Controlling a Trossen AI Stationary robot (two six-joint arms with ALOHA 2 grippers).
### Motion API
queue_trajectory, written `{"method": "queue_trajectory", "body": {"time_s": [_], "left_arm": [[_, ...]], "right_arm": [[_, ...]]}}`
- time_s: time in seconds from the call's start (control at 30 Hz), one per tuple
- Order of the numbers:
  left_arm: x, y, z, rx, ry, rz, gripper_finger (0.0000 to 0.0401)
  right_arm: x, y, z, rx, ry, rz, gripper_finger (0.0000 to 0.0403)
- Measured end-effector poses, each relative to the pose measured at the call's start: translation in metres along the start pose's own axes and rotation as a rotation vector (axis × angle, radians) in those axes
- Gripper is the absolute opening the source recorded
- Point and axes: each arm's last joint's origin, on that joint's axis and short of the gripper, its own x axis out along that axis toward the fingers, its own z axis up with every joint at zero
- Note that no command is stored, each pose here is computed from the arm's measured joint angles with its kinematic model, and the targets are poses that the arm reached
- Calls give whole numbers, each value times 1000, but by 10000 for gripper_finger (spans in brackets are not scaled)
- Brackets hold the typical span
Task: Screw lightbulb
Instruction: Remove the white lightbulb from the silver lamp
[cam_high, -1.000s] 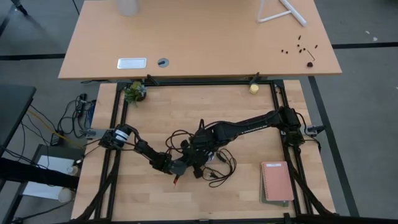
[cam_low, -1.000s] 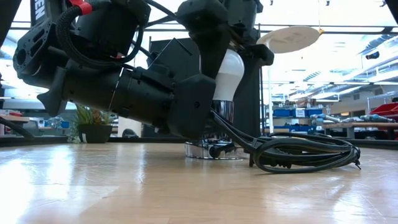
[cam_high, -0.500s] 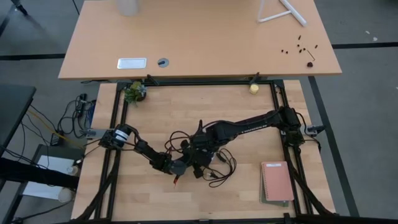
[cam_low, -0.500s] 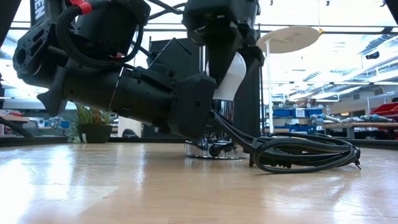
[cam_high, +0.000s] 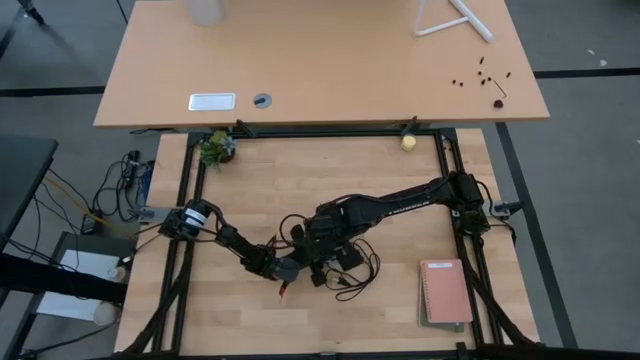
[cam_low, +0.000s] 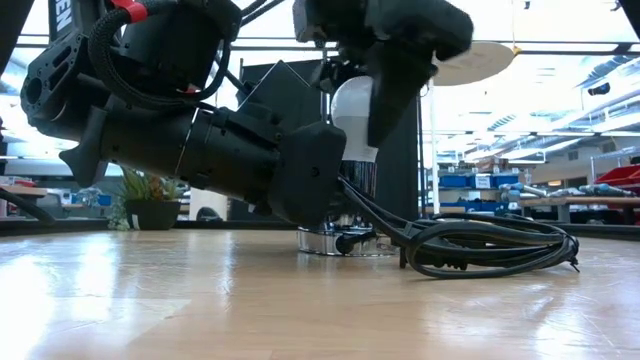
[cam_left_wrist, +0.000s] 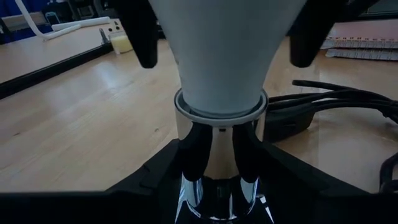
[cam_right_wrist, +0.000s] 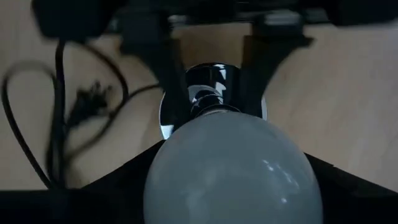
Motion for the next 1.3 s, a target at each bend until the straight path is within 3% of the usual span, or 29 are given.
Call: {"method": "queue_trajectory", "body": {"time_s": [0.2, 0.43, 0.57, 0.9, 1.13, 1.3], "left_arm": [[0, 0, 0, -3, 0, 2, 188], [0, 0, 0, -2, 1, -2, 188], [0, 0, 0, -2, 1, -6, 188], [0, 0, 0, -12, 2, -8, 188], [0, 0, 0, -24, 3, -7, 188], [0, 0, 0, -27, 3, -7, 188]], "right_arm": [[0, -1, 0, -327, 6, -15, 284], [0, 6, 3, -317, -8, -20, 287], [-12, 9, 5, -163, -17, -22, 304], [-24, -1, 5, 472, -34, 65, 380], [-24, -2, 3, 728, -18, -4, 390], [-25, 5, 5, 821, -27, -36, 380]]}}
